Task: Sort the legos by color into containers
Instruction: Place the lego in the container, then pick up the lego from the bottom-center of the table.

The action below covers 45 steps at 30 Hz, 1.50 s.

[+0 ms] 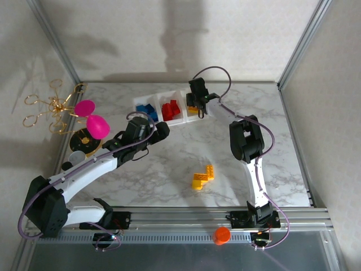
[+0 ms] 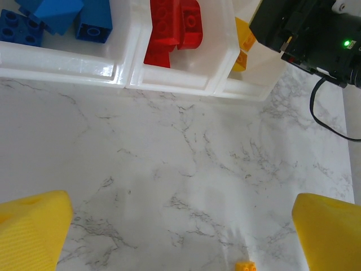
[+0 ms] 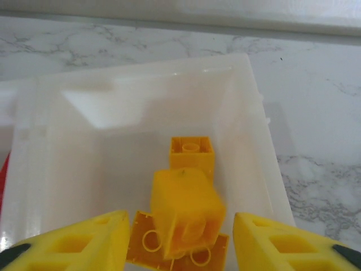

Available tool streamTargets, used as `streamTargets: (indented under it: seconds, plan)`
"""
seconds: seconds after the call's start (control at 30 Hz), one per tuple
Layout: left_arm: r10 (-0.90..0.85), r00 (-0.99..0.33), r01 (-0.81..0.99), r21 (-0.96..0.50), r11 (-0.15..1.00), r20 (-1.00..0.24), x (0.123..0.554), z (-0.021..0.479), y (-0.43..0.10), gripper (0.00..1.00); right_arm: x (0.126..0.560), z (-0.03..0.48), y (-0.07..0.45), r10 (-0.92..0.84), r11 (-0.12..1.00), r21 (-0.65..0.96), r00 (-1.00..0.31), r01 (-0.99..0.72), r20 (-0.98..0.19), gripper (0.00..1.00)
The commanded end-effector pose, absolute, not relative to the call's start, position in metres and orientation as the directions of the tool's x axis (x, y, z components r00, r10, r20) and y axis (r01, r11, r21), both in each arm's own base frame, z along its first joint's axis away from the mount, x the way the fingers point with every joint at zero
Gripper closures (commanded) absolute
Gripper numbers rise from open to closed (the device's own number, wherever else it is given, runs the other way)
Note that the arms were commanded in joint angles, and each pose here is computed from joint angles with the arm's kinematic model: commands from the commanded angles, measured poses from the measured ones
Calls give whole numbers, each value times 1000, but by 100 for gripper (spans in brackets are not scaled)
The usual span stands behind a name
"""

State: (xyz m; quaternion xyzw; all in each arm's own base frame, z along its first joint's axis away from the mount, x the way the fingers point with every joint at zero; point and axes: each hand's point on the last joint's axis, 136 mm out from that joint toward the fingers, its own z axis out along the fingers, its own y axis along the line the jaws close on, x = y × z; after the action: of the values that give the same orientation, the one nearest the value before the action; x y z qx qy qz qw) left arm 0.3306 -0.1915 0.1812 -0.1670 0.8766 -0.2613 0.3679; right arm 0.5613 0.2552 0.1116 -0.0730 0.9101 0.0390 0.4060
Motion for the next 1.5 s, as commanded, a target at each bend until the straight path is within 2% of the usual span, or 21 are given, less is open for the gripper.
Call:
streamTargets:
  seconds: [0.0,0.33,0.57,0.9,1.03,1.27,1.47]
  plan:
    - [-486,-647,-76,-585,808,-588,338,201,-192,0,562,131,260,-100,983,25,-644,-182,-758,47]
    - [-477,-657,-44,-602,797,-584,322,202,-194,0,485,160,258,-45,965,142,-675,-219,-736,38]
    - [-446,-683,-18,-597,802,-578,298,197,-193,0,403,136,238,-51,969,154,-766,-193,-641,33]
    - [-378,-747,28,-593,804,-548,260,171,-194,0,298,94,179,31,997,81,-870,-11,-493,29]
    - [-366,-769,46,-616,786,-525,247,162,-199,0,261,82,180,87,992,124,-896,36,-435,29]
    - [-332,-787,81,-621,780,-520,234,154,-206,0,220,57,178,159,987,96,-915,132,-371,29]
    - [-310,-799,94,-616,782,-515,234,149,-214,0,210,42,181,187,982,86,-921,167,-341,34]
